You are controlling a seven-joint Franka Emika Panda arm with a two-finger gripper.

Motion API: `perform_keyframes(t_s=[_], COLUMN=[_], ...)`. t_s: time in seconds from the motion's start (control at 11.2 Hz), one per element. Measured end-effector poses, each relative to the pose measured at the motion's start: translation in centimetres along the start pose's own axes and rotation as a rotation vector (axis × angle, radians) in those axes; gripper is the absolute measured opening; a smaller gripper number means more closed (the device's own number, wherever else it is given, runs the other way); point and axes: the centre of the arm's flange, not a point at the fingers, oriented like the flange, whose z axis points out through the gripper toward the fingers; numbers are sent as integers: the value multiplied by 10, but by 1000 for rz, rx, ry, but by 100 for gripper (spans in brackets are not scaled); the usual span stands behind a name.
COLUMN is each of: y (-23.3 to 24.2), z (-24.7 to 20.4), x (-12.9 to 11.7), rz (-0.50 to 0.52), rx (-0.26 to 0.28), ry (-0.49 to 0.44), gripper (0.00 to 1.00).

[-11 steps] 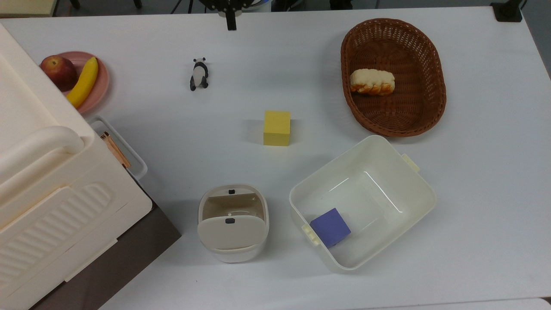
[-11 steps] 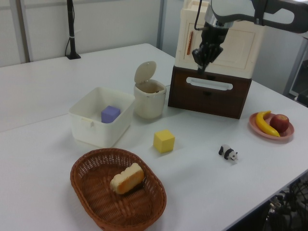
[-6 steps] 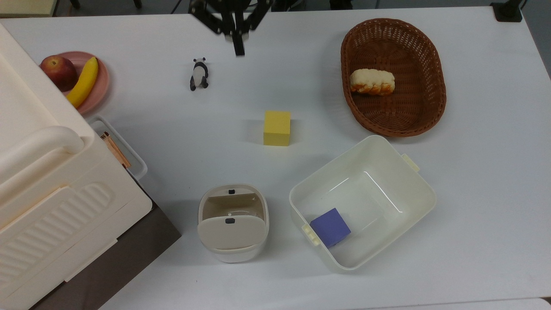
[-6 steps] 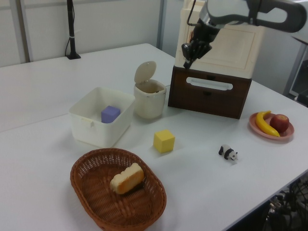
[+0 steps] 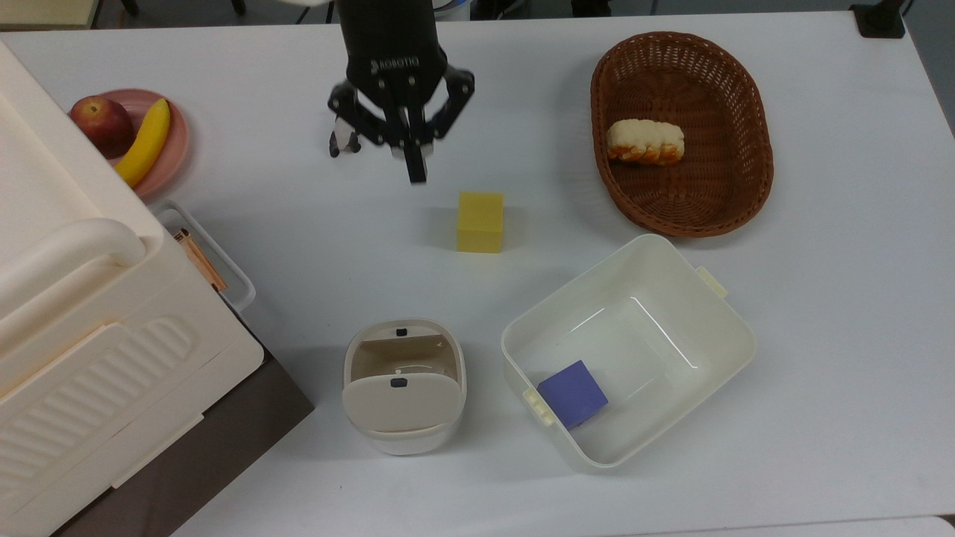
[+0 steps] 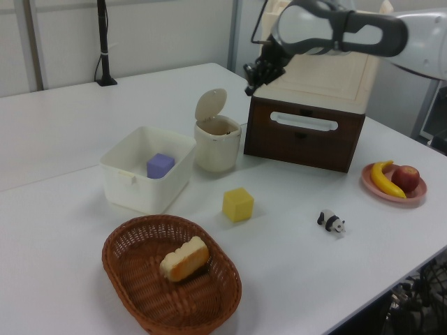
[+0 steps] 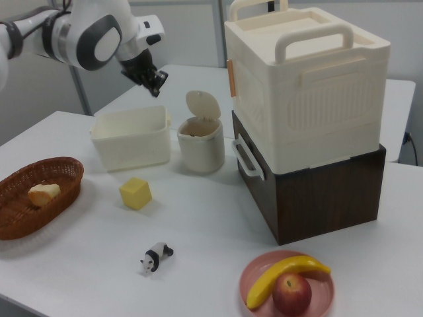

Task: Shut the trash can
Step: 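Lower the open gripper over the trash can's raised lid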

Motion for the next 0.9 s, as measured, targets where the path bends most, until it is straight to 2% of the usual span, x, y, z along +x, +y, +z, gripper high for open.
perform_keyframes(t_s=[0.27,0.54,0.9], y=[-4,-1,4], z=[11,27,42], x=[18,27,37], rz=[-36,-53,-85], rx=[-3,-13,-36], ry=[91,151,275], gripper=[1,1,1])
